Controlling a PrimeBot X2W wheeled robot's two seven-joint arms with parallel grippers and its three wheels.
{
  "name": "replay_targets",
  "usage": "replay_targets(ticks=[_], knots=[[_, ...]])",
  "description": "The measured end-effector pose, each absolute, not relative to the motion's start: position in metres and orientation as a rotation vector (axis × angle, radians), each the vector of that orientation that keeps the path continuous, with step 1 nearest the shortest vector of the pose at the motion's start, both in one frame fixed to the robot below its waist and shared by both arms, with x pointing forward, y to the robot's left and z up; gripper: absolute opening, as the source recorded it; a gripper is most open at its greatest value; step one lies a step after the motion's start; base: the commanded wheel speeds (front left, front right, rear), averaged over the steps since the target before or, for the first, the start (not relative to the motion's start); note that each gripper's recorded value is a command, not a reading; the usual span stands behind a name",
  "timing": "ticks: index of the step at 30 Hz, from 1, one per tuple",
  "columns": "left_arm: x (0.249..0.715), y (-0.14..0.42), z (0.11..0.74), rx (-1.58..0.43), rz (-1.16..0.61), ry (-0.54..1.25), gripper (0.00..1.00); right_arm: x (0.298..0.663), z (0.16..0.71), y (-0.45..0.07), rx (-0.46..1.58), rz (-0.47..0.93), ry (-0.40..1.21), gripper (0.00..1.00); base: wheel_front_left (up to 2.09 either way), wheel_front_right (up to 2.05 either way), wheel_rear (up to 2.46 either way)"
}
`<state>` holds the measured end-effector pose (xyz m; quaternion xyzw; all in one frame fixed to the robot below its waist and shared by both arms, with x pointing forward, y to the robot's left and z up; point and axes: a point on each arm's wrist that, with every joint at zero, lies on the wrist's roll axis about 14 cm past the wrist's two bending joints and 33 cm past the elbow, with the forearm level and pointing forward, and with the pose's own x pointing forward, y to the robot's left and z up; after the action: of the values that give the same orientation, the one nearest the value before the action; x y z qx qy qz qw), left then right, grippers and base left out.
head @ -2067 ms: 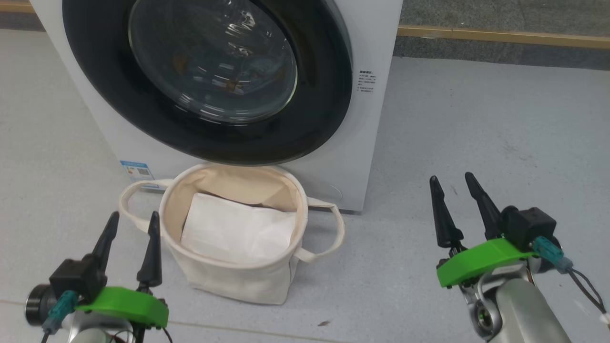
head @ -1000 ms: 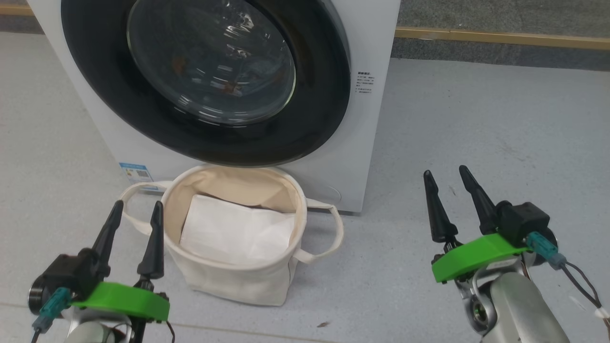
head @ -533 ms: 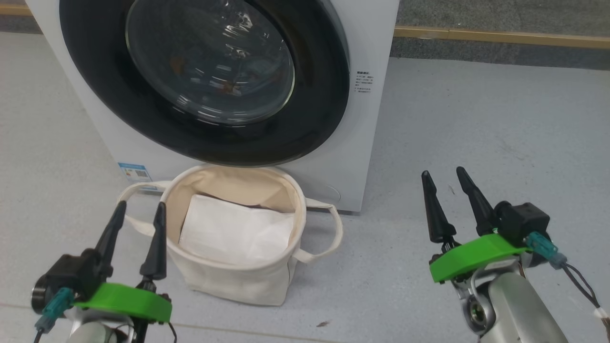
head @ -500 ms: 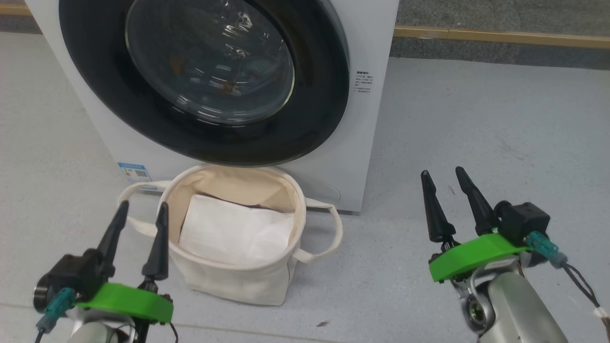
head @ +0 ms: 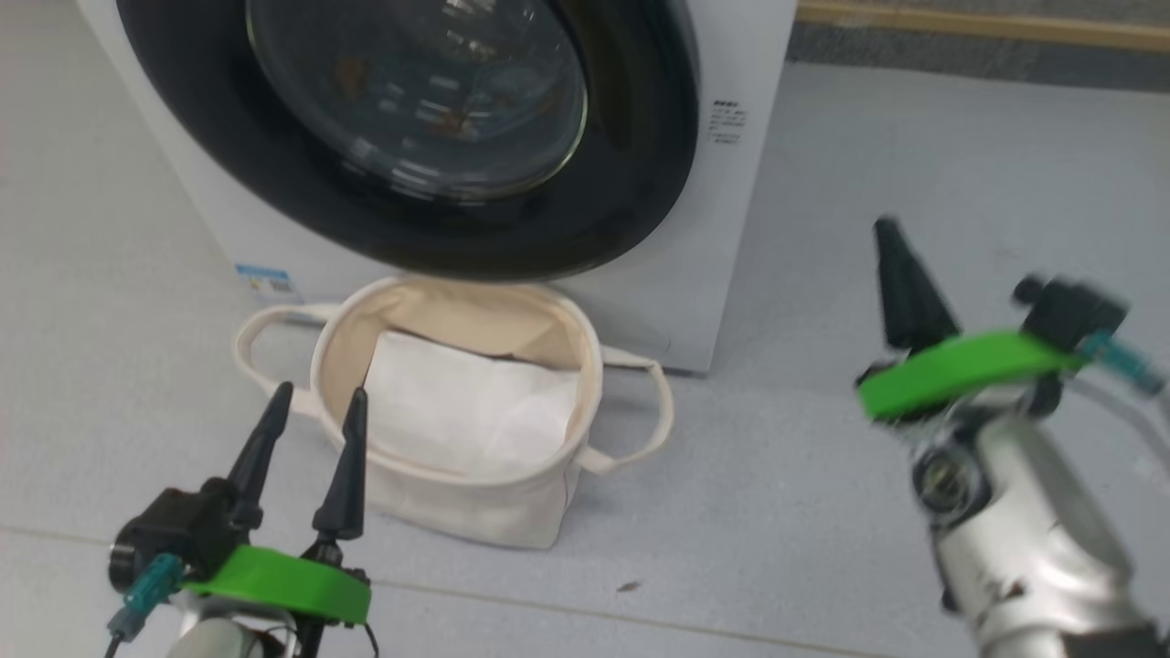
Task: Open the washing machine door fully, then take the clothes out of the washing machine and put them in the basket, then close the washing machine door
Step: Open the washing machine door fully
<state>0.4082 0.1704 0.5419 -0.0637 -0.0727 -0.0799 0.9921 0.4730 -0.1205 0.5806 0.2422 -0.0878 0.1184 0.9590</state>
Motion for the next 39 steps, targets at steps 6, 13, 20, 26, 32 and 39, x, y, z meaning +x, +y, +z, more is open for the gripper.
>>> replay_targets(ticks=[6,13,20,26,32,39], knots=[[0.411,0.169,0.52,-0.158,-0.145,-0.089,1.0,0.513,0.599,-0.118,0.687,0.335,-0.061,0.0,0.0,0.0,0.0],[0.419,0.173,0.506,-0.188,-0.118,-0.056,1.0,0.551,0.616,-0.12,0.863,0.444,0.071,0.0,0.0,0.0,0.0],[0.426,0.177,0.489,-0.201,-0.103,-0.016,1.0,0.58,0.608,-0.108,0.936,0.503,0.219,0.0,0.0,0.0,0.0],[0.437,0.176,0.486,-0.221,-0.093,-0.015,1.0,0.606,0.593,-0.091,0.957,0.525,0.333,0.0,0.0,0.0,0.0],[0.436,0.187,0.468,-0.216,-0.051,0.03,1.0,0.63,0.577,-0.077,0.976,0.513,0.411,0.0,0.0,0.0,0.0],[0.446,0.19,0.46,-0.223,-0.035,0.044,1.0,0.655,0.574,-0.064,0.998,0.52,0.419,0.0,0.0,0.0,0.0]])
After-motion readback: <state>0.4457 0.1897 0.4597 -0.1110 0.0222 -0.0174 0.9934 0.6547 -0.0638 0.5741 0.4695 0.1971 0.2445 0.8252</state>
